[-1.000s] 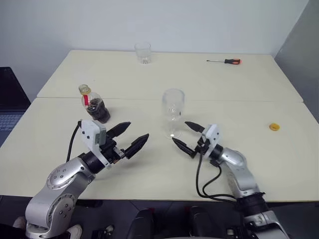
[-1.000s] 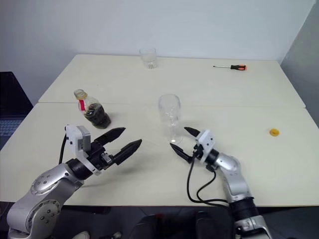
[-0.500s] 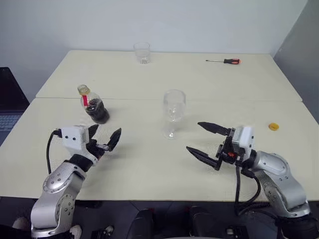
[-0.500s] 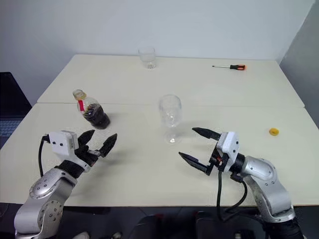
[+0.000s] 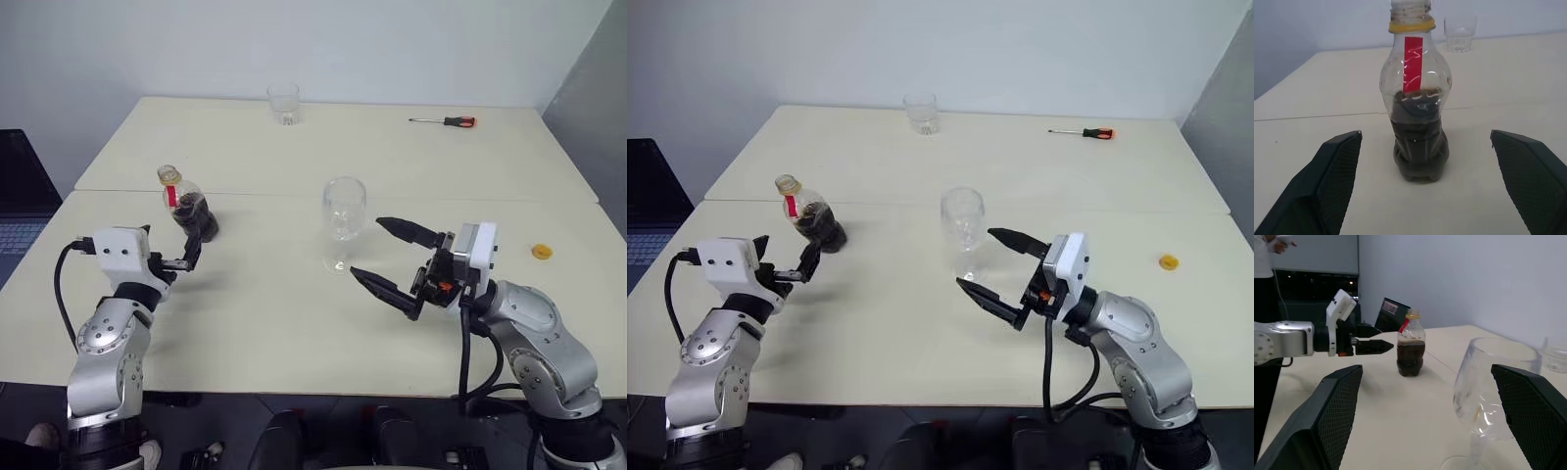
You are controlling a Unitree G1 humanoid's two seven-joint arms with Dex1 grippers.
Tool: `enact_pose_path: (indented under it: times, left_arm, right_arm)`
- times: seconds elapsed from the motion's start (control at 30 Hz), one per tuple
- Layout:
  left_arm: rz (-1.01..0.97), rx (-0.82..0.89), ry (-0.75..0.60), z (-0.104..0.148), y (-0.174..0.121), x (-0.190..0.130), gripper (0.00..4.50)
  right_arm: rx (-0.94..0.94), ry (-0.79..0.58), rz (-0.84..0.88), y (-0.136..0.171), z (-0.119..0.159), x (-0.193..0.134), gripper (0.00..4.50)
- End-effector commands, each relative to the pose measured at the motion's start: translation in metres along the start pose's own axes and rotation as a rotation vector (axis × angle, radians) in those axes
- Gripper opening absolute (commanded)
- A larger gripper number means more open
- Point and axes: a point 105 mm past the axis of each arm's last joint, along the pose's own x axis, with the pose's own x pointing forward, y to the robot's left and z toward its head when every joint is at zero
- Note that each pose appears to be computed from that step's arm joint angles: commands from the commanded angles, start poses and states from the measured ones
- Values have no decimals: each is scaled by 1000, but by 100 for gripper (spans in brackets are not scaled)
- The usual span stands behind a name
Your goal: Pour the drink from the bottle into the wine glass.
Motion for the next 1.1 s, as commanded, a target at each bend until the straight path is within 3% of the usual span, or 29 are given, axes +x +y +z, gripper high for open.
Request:
enact_pose_path:
  times: [0.03,1.1]
  left_arm:
    - [17,44,-57,16,11,5,450]
    - [-116,18,-47,3,13,72,450]
  right_arm:
    - [-16,-15,-10,-1,7,6,448]
    - [25,31,26,12,6,9,448]
